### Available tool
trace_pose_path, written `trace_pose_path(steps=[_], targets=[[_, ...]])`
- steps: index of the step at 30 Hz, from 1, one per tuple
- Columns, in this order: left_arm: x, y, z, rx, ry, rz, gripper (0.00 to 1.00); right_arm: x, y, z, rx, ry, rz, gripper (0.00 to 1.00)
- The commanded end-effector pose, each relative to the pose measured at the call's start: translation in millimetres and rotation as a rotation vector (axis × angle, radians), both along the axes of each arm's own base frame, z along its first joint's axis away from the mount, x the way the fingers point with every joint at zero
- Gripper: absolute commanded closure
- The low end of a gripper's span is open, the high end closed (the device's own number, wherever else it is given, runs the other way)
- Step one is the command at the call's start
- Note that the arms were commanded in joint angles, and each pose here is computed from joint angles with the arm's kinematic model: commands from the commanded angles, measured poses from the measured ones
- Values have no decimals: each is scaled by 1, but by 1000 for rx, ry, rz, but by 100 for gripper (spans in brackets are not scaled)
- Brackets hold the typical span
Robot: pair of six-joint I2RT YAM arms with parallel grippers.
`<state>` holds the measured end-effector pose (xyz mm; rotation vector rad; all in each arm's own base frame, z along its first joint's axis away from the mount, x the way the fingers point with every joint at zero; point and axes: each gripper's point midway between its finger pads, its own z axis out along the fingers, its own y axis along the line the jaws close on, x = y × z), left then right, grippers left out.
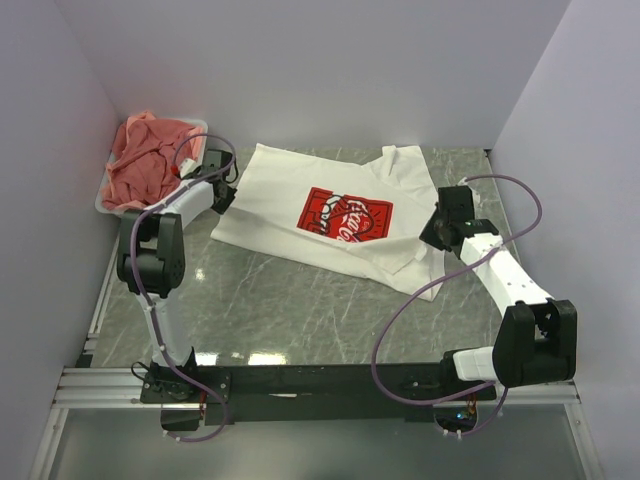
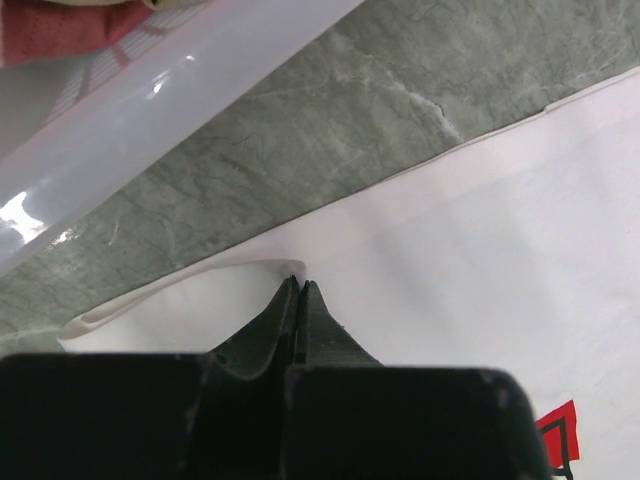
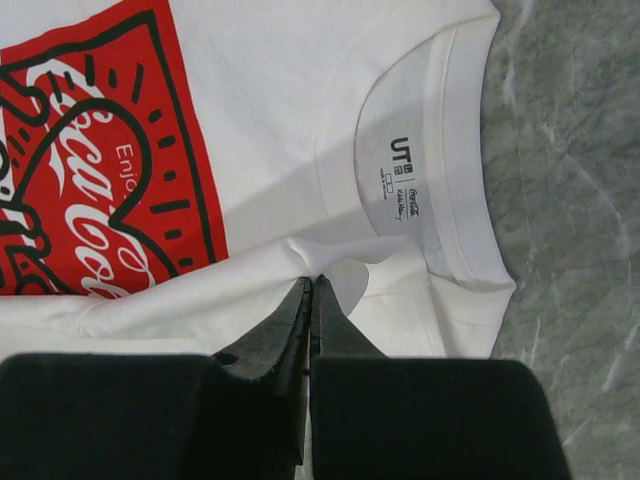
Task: Fold and stack the t-shirts
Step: Fold the tshirt
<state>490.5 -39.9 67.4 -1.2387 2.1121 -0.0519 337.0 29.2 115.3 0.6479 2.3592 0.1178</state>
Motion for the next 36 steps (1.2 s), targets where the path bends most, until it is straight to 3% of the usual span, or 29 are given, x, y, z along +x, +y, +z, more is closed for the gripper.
trace_pose_path(steps=[1,36], targets=[[16,1,14,7,-40,-11,99,20,-4,23,-6,-78,-4,100],[24,1,2,-6,-24,-24,99,43,-8,28,-37,-65,-5,100]])
